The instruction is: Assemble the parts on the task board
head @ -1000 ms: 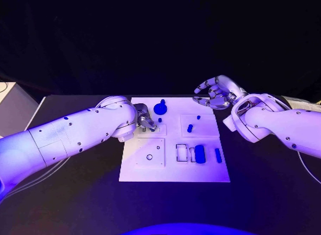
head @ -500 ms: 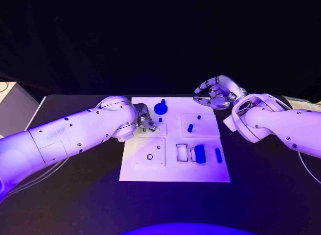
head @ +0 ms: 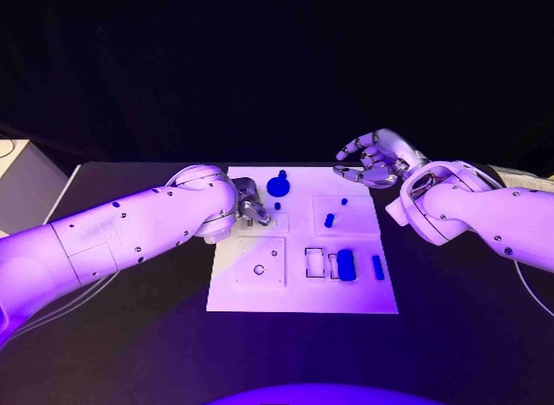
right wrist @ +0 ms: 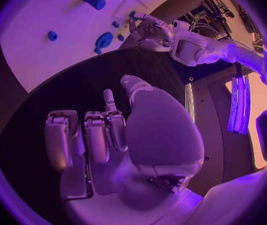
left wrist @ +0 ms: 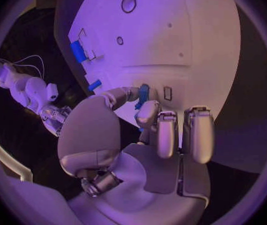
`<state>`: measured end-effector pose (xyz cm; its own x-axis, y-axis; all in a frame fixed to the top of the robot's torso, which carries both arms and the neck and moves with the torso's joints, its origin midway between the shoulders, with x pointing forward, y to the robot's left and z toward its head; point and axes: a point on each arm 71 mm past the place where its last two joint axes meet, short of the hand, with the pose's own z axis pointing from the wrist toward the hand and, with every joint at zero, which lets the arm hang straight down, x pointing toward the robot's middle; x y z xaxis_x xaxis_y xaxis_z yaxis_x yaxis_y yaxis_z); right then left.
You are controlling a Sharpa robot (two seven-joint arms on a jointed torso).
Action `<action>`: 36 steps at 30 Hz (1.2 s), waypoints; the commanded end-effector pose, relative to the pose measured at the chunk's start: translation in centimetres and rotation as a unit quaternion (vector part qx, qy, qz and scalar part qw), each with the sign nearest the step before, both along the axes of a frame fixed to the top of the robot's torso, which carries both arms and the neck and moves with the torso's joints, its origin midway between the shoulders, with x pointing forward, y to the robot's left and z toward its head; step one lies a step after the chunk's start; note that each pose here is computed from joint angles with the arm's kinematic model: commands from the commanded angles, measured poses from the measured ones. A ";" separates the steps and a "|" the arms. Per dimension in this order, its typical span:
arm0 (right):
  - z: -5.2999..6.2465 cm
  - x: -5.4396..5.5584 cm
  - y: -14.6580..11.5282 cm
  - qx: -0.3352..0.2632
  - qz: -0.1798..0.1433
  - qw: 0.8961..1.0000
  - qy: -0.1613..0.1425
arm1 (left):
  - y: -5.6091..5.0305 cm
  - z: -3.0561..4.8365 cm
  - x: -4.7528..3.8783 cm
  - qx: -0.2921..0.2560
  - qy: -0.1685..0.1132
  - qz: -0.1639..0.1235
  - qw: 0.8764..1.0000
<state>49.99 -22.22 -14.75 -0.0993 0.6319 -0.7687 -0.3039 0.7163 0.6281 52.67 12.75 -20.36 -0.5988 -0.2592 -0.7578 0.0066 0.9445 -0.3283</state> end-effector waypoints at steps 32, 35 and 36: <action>0.0 0.0 0.1 -0.001 0.005 1.000 -0.003 | -0.8 -0.80 -0.19 0.006 0.025 -0.012 1.000; 0.0 0.0 0.1 -0.001 0.005 1.000 -0.003 | -0.8 -0.80 -0.17 0.006 0.024 -0.012 1.000; 0.0 0.0 0.1 -0.001 0.005 1.000 -0.003 | -0.8 -0.80 -0.16 0.006 0.024 -0.011 1.000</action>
<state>49.99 -22.24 -14.75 -0.0993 0.6323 -0.7683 -0.3028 0.7163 0.6287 52.94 12.42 -20.52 -0.6123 -0.2450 -0.7517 0.0055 0.9494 -0.3140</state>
